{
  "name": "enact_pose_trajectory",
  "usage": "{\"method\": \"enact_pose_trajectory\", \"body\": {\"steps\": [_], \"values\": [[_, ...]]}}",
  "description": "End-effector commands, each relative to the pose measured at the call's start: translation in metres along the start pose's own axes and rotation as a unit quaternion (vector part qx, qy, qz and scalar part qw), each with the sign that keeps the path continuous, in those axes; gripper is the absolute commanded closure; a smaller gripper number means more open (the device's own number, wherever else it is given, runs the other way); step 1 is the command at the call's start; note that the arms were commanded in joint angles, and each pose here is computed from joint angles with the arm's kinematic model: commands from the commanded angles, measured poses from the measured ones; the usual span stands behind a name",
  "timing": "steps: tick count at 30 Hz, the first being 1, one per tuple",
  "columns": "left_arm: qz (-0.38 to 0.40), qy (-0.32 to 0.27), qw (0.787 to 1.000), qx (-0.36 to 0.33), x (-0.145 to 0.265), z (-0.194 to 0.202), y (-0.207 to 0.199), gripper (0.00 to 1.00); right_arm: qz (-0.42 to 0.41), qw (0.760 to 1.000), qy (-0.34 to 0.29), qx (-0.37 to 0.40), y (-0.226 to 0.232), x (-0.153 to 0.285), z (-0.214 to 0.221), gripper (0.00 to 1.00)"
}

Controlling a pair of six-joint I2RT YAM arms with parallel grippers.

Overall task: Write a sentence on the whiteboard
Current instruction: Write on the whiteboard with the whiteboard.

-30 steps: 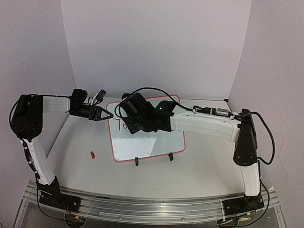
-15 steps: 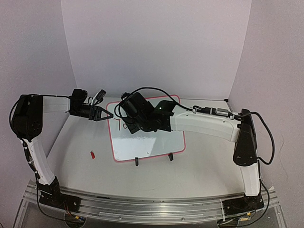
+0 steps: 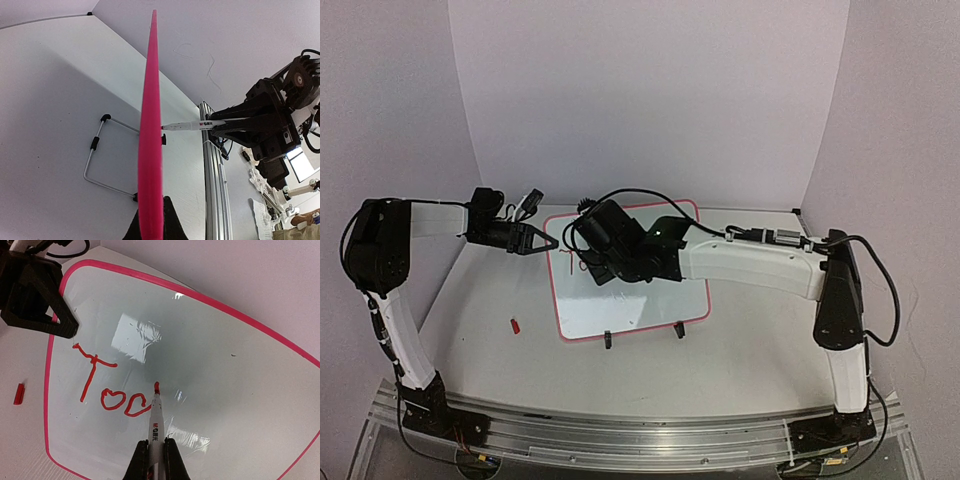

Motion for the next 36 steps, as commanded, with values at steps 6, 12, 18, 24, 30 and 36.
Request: {"method": "enact_pose_trajectory", "body": {"steps": [6,12,18,24,30,36], "values": [[-0.014,0.020,0.999,-0.037,-0.012,0.010,0.007,1.00,0.016,1.000,0.025,-0.010,-0.014,-0.001,0.015,1.00],[-0.015,0.020,0.999,-0.038,-0.012,0.009,0.008,1.00,0.012,0.999,0.035,-0.010,-0.012,-0.002,0.021,1.00],[-0.015,0.020,0.999,-0.036,-0.012,0.010,0.008,1.00,0.009,0.999,0.045,-0.013,-0.012,-0.003,0.027,1.00],[-0.015,0.020,0.999,-0.036,-0.012,0.009,0.008,1.00,0.001,0.998,0.054,-0.017,-0.009,-0.005,0.033,1.00],[-0.014,0.020,0.999,-0.036,-0.012,0.010,0.008,1.00,-0.010,0.998,0.059,-0.020,-0.004,-0.007,0.035,1.00],[-0.012,0.019,0.999,-0.036,-0.012,0.010,0.008,1.00,-0.015,0.998,0.062,-0.021,-0.003,-0.007,0.036,1.00]]}}
Point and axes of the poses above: each gripper's point midway between its finger pads, its own x axis back along the fingers, its own y axis along the line the jaws close on, z = x × y, the point moved 3 cm from there along x, back along the fingers, and after that the axes turned 3 degrees about x, right-handed, at the moved point
